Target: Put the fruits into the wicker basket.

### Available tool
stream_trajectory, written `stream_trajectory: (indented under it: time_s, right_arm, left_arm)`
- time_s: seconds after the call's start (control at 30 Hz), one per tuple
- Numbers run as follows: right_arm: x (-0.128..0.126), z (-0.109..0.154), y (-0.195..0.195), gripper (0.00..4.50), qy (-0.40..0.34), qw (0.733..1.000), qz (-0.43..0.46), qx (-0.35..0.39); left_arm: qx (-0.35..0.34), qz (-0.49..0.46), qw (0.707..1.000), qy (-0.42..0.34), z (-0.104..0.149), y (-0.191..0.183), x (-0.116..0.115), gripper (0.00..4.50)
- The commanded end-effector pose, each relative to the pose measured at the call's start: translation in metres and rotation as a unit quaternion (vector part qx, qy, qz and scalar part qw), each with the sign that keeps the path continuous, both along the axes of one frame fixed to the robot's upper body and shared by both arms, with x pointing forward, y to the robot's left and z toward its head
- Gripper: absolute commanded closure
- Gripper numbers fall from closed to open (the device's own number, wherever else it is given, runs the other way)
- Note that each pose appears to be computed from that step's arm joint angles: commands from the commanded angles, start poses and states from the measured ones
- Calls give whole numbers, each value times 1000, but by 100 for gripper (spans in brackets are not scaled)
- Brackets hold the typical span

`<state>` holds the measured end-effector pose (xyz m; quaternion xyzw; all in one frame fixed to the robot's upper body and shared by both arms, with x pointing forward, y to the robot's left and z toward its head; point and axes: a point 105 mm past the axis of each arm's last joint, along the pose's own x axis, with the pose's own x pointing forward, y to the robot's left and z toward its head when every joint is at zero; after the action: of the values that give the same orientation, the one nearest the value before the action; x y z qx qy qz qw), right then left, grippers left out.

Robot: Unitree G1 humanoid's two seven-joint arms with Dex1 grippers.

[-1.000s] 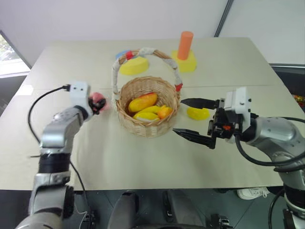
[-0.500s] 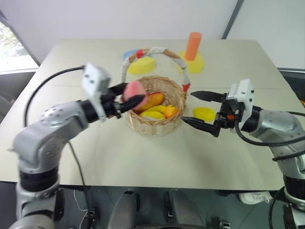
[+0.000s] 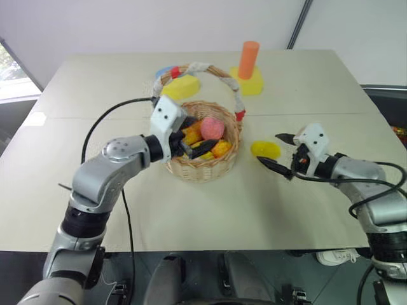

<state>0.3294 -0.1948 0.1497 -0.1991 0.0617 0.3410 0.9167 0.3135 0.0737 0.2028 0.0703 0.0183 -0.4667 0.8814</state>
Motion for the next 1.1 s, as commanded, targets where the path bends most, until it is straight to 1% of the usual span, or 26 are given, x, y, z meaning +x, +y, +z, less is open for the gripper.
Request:
stream_trajectory:
  time_s: [0.03, 0.13, 0.33, 0.43, 0.47, 0.57, 0.7, 0.73, 0.83, 0.9, 0.97, 1.03, 1.1]
  right_arm:
    - [9, -5, -4, 0, -17, 1000, -7, -24]
    - [15, -12, -7, 0, -10, 1000, -3, -27]
    - [27, -23, -17, 0, -4, 999, -11, -33]
    - [27, -25, -18, 83, -1, 1000, -7, -25]
    - [26, -24, -17, 140, -4, 1000, -3, -25]
    - [22, -17, -16, 286, -21, 999, 5, -29]
    - [13, 6, -17, 286, -55, 997, 12, -45]
    - [7, 12, -15, 286, -57, 997, 23, -46]
    - [-19, 29, -5, 286, -49, 995, 80, -36]
    - [-42, 43, 10, 286, -33, 989, 140, -21]
    - [-60, 56, 31, 286, -30, 981, 192, -8]
    - [-63, 68, 55, 286, -37, 976, 213, 14]
    - [-49, 71, 78, 286, -56, 978, 200, 9]
  left_arm:
    - [0, -41, 999, -23, 15, 18, -26, 6]
    - [20, -37, 999, -13, 9, 30, -34, 6]
    - [28, -28, 999, -11, 7, 39, -43, 6]
    - [34, -9, 999, -13, 3, 43, -42, 0]
    - [35, -3, 999, -12, 2, 44, -42, 0]
    - [32, 10, 999, -15, 2, 49, -41, 0]
    - [34, 53, 998, -28, 2, 71, -37, 0]
    - [33, 62, 997, -29, 1, 77, -37, 0]
    - [26, 85, 996, -27, -1, 95, -39, 0]
    - [21, 95, 995, -29, -4, 106, -41, 0]
    - [14, 101, 994, -31, -5, 113, -42, 0]
    - [2, 101, 994, -32, -5, 116, -43, 0]
    - [3, 99, 995, -31, -6, 115, -42, 0]
